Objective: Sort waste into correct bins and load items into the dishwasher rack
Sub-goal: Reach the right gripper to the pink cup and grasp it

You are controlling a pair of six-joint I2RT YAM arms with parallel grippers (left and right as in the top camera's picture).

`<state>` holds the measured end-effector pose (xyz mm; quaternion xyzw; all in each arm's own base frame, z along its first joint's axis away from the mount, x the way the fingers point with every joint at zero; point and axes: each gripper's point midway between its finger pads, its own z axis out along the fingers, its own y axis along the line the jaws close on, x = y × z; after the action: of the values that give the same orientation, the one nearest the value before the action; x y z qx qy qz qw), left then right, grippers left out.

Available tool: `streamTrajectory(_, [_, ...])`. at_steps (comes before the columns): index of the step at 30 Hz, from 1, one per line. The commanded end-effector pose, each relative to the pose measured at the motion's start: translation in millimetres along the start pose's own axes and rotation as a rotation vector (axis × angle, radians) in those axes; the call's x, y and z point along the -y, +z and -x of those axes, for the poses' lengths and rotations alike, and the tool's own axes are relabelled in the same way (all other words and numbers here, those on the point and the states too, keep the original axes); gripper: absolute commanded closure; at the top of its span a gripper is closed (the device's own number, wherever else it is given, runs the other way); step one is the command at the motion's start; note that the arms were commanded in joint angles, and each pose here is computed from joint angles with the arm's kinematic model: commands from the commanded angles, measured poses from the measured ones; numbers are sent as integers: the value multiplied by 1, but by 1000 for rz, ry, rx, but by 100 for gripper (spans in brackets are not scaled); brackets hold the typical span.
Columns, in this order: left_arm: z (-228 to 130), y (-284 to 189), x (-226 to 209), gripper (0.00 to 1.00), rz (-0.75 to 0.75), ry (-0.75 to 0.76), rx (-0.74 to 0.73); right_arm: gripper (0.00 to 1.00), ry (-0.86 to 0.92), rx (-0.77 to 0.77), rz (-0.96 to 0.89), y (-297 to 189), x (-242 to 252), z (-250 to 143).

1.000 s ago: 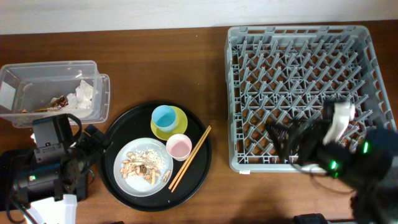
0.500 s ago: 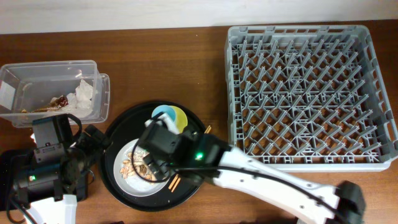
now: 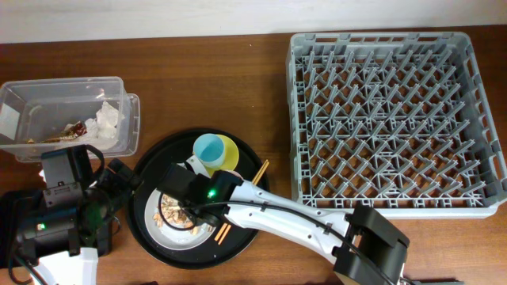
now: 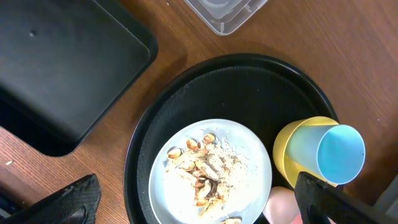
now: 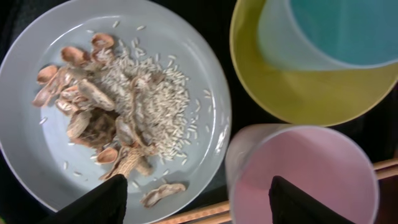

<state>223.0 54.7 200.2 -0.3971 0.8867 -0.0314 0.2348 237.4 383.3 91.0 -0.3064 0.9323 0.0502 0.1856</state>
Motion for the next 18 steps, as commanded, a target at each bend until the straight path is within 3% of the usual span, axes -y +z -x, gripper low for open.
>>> streamTrajectory(1, [2,-3,1,1,-9,-4,9,27,51,1,-49,10,17,5])
streamTrajectory(5, [2,-3,1,1,-9,-4,9,47,123,-25,-51,18,20,-1])
streamTrajectory(7, [2,-3,1,1,-9,-4,9,64,123,-28,-48,18,19,-1])
streamTrajectory(18, [2,-3,1,1,-8,-4,9,73,119,-72,-28,25,16,-12])
